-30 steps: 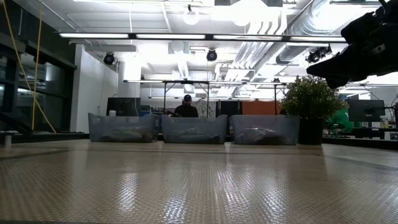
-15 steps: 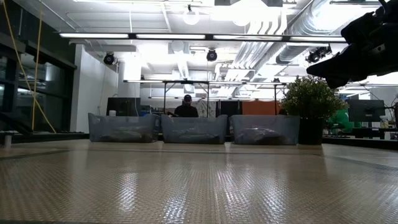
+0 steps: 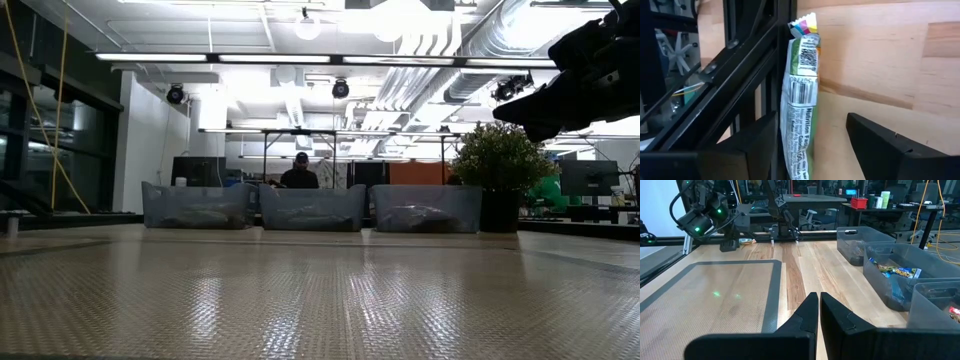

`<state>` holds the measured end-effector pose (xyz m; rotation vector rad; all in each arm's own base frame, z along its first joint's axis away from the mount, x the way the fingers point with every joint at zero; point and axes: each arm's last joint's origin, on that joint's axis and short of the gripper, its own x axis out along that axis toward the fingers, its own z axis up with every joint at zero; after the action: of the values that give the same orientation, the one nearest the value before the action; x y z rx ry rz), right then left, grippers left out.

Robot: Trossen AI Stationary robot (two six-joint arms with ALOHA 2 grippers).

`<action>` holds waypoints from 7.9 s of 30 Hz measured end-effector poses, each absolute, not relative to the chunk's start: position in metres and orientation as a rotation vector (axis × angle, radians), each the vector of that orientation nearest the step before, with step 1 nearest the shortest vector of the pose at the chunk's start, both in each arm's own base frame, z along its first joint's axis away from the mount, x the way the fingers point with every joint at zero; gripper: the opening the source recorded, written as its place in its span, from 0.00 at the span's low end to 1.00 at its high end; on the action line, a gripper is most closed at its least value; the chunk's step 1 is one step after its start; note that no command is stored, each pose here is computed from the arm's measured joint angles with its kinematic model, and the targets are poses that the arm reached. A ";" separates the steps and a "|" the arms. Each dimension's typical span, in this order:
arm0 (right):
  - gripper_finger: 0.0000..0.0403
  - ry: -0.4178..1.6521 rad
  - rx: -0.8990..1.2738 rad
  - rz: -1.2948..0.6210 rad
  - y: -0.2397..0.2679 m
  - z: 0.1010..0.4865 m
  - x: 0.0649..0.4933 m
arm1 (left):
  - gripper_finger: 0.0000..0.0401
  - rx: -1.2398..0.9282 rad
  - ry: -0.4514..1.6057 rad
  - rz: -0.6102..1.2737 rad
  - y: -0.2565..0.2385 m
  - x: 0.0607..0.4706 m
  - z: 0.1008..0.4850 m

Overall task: Pick and place Granola Bars by type
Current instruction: Put the orange granola bar into the left black bin

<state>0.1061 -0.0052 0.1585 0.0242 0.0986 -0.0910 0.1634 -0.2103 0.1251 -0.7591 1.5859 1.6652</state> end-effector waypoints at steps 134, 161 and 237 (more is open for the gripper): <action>0.01 0.099 0.024 -0.091 -0.005 0.158 0.106 | 0.14 -0.582 0.922 1.221 -0.217 0.208 0.203; 0.01 0.099 0.024 -0.091 -0.005 0.159 0.106 | 0.14 -0.539 -0.018 0.725 -0.162 0.182 0.351; 0.01 0.099 0.024 -0.091 -0.005 0.158 0.106 | 0.14 0.037 -0.002 0.321 -0.027 0.060 0.486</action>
<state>0.1061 -0.0051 0.1585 0.0242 0.0989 -0.0907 0.0599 -0.0274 0.4856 0.0365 -0.0019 0.3213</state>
